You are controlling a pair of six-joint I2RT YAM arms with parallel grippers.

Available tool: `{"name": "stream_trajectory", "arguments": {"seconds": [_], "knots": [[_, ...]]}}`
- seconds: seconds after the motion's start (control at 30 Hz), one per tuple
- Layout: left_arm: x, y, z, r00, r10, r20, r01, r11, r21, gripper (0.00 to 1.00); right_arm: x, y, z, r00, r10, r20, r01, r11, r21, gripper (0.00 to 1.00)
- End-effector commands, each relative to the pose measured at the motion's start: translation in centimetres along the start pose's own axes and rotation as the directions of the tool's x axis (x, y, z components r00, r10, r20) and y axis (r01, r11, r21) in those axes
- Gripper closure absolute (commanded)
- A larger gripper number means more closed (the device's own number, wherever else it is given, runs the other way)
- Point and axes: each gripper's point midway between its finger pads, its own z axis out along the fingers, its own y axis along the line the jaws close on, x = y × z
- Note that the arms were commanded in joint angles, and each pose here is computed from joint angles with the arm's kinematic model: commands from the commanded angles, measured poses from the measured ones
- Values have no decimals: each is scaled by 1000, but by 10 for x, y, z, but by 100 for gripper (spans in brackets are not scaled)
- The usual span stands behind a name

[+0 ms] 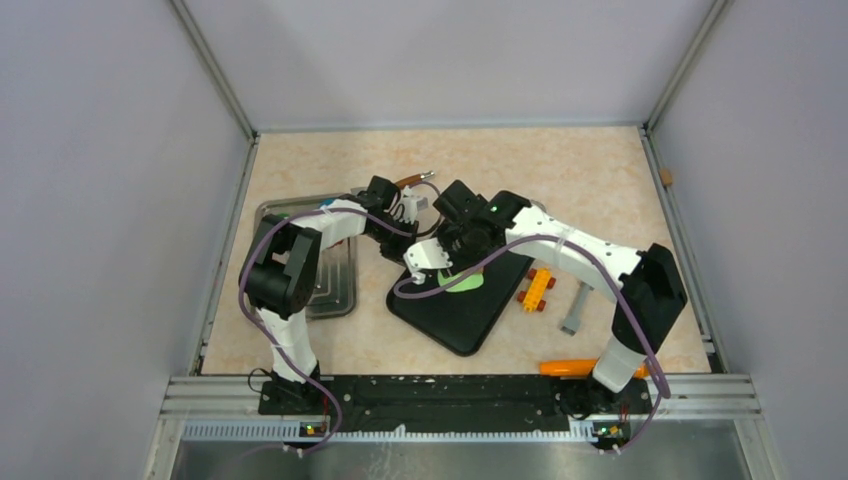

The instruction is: Roll out the dumpling wrappers from the dough

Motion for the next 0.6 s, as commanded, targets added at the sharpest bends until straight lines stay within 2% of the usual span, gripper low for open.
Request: {"name": "stream_trajectory", "arguments": {"seconds": [0.0, 0.57], "knots": [[-21, -23, -12, 998, 22, 60, -27, 996, 85, 100, 38, 18, 43, 991, 44, -130, -54, 995, -79, 100], [-18, -25, -9, 998, 19, 52, -25, 994, 106, 100, 63, -6, 44, 980, 98, -172, -98, 995, 5, 100]]}}
